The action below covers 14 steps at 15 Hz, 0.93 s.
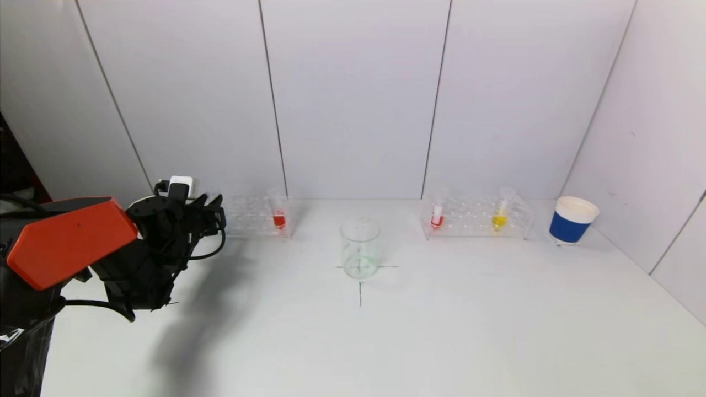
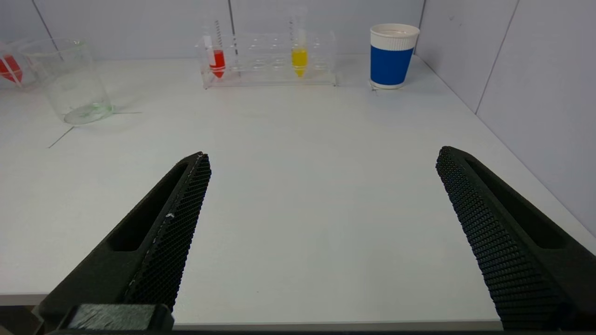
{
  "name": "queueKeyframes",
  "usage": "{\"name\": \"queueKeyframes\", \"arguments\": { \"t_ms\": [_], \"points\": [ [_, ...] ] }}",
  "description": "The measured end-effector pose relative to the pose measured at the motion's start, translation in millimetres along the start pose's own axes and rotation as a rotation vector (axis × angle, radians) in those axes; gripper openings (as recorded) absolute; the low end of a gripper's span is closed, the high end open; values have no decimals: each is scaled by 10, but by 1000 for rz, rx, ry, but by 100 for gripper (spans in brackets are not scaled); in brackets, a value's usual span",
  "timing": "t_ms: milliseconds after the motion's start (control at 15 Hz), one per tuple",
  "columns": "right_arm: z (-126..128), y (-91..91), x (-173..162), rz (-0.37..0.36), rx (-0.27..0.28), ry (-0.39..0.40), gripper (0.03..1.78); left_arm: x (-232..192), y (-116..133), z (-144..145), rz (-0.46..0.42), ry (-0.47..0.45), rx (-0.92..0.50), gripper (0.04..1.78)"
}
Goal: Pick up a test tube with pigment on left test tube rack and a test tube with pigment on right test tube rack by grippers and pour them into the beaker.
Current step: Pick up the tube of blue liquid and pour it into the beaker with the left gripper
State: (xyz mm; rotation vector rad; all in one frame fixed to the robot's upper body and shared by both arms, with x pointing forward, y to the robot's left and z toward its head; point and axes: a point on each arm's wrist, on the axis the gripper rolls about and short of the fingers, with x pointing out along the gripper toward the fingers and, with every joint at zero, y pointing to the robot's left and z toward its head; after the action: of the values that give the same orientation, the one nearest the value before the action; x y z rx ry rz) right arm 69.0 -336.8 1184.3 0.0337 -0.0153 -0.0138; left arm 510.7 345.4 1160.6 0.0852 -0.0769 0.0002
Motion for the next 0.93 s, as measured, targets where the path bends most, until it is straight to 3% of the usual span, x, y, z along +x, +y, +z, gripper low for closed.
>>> {"name": "queueKeyframes", "arguments": {
  "t_ms": [933],
  "points": [
    [0, 0, 0, 0, 0, 0, 176, -78, -11, 568, -4, -49, 9, 42]
  ]
}}
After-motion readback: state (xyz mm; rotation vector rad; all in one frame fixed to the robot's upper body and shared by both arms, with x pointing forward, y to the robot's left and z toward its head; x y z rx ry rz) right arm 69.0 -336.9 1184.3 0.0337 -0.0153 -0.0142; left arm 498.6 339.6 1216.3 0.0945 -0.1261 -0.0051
